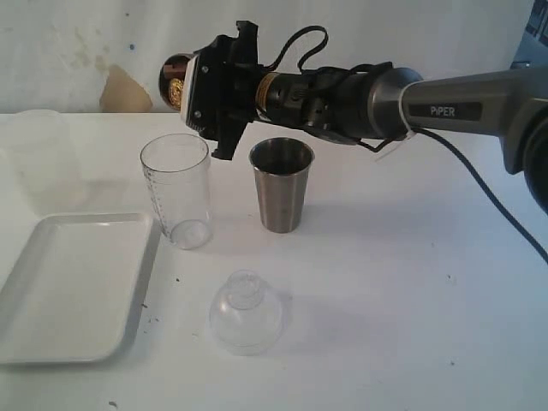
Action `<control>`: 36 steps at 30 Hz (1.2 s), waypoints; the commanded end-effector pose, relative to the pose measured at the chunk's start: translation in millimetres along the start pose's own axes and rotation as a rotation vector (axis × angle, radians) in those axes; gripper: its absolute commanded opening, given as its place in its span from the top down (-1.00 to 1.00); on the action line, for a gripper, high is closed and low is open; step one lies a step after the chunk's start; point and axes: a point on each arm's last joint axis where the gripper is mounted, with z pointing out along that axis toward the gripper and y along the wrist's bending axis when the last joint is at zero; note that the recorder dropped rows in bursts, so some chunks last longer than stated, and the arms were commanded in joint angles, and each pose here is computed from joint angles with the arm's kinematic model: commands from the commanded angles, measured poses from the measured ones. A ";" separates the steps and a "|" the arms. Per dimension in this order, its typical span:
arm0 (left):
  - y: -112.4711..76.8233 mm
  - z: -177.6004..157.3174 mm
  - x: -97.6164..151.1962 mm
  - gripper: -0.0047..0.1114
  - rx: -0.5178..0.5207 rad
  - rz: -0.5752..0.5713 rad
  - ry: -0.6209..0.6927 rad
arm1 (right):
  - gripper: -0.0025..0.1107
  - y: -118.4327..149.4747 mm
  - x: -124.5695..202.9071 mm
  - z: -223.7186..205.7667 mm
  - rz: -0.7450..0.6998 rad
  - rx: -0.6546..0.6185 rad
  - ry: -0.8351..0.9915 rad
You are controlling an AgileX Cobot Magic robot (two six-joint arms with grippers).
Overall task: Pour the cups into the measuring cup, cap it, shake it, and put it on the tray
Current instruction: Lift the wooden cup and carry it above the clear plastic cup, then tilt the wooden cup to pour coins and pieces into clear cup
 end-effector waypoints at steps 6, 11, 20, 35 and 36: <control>0.0 0.2 0.4 0.92 -0.001 0.004 -0.010 | 0.96 -6.0 -5.8 -1.5 -0.085 0.022 -0.032; 0.0 0.2 0.4 0.92 -0.001 0.004 -0.010 | 0.96 -6.0 -5.8 -1.5 -0.119 0.022 -0.032; 0.0 0.2 0.4 0.92 -0.001 0.004 -0.010 | 0.96 -6.0 -5.8 -1.5 -0.161 0.023 -0.032; 0.0 0.2 0.4 0.92 -0.001 0.004 -0.010 | 0.96 -6.0 -5.8 -1.5 -0.256 0.024 -0.031; 0.0 0.2 0.4 0.92 -0.001 0.004 -0.010 | 0.96 -6.0 -5.8 -1.5 -0.269 0.025 -0.030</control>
